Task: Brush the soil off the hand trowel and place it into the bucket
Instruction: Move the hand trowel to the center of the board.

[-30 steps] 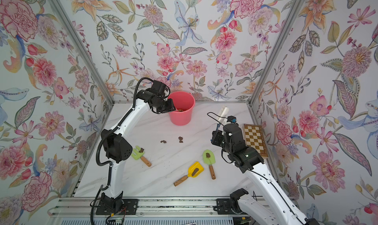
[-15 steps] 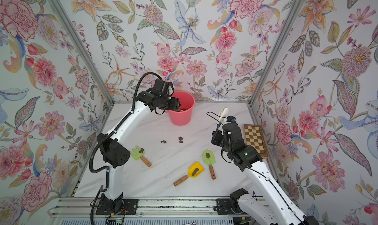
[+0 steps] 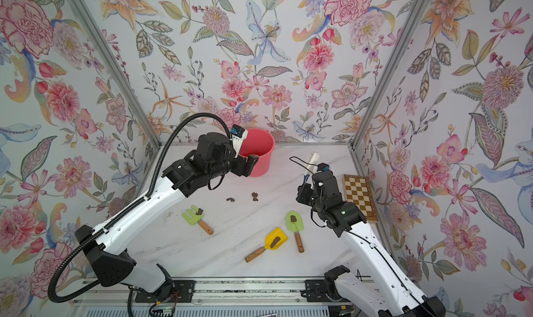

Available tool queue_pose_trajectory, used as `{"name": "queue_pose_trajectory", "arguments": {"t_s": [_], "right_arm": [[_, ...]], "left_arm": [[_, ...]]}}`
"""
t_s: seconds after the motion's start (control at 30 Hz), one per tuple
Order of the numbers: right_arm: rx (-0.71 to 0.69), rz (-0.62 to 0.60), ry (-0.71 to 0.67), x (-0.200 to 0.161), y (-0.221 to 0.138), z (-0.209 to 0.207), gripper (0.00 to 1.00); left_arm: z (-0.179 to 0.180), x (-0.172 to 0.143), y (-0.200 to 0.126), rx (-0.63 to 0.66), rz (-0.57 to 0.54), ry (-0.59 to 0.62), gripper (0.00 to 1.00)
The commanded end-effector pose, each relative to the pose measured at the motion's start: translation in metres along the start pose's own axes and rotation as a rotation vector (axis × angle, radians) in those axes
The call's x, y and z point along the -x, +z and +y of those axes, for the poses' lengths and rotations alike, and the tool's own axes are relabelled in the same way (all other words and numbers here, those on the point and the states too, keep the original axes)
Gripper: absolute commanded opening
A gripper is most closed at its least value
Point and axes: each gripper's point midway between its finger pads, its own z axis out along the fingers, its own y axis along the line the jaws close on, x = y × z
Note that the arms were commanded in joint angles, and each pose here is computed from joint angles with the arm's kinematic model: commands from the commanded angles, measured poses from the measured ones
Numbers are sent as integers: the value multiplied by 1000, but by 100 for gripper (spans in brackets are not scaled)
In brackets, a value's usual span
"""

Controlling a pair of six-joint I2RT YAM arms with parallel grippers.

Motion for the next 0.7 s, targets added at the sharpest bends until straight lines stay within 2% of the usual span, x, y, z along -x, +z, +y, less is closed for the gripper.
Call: {"name": "queue_pose_trajectory", "arguments": {"t_s": [0.0,0.2,0.33,0.47,0.67], "right_arm": [[21,-5,6,6,-6,6,2],[1,20,28,0,-6,0,3],[-23,36,42,-4,-7,-4,3],[-53,43,63,-9,-10,-12,3],[-80,45,98,-15,-14,-21,3]], "left_arm": [[-12,-30,-6,32,42,56,87],[-50,-88,-15,-7,111,58,91],[-69,-128,-18,3,181,134,91],[-99,-178,-23,-40,269,242,93],[-115,-245,-30,-111,378,295,95]]}}
